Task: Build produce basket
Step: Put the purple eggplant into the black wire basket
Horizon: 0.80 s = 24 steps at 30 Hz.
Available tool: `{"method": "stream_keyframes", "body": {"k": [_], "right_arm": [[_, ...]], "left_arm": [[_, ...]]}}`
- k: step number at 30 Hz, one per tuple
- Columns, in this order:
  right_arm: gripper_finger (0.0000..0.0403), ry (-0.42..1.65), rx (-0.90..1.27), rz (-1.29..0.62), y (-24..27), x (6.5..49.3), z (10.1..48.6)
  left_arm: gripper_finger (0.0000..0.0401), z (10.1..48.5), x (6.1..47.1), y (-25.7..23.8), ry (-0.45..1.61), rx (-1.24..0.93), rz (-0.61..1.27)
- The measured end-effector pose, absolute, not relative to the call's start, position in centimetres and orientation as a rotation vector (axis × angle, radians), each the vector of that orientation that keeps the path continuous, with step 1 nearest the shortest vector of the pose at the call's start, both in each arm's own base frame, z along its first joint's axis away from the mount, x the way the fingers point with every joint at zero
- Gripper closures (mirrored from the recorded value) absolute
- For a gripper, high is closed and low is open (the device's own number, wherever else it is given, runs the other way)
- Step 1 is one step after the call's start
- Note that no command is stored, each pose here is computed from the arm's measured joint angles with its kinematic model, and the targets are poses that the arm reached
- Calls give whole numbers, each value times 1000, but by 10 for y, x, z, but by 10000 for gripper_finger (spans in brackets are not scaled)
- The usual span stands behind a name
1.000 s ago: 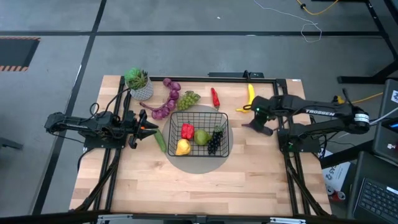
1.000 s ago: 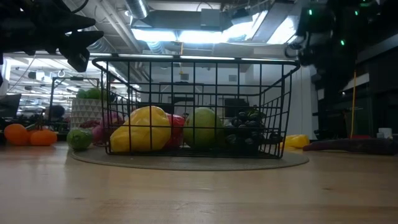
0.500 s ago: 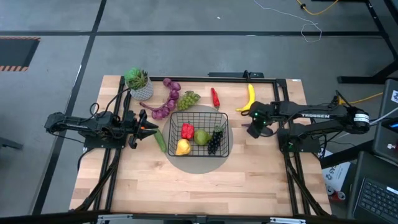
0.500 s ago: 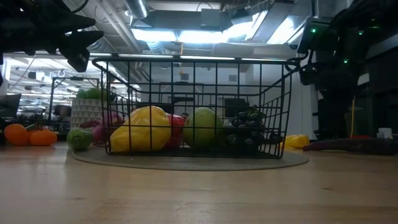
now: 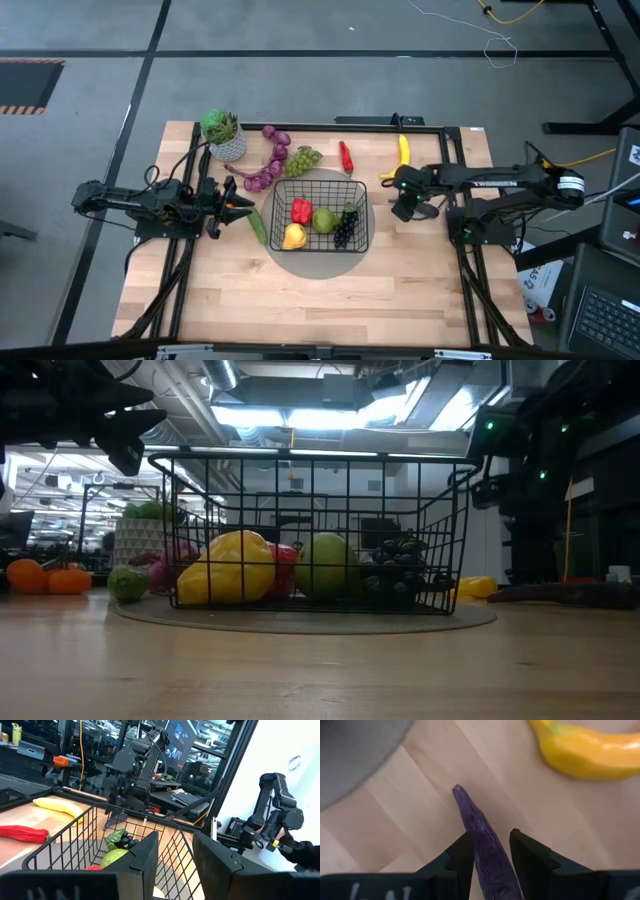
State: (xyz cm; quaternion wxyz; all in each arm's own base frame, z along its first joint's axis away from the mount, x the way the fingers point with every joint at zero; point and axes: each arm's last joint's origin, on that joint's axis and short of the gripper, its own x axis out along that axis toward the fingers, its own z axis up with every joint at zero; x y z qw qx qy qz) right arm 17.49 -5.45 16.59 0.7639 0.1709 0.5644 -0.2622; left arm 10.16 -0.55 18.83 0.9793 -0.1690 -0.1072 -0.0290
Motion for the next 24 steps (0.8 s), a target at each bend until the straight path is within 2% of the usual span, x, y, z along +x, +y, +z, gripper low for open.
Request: {"method": "stream_keyframes", "body": {"k": [15,24], "right_arm": [[276,1415,390,-516,-55,182,137],[281,1402,438,-528,-55,187,133]], "left_arm": [[286,188,102,-5,-216,-340,-58],[286,188,102,-5,-215,-340,-59]]}}
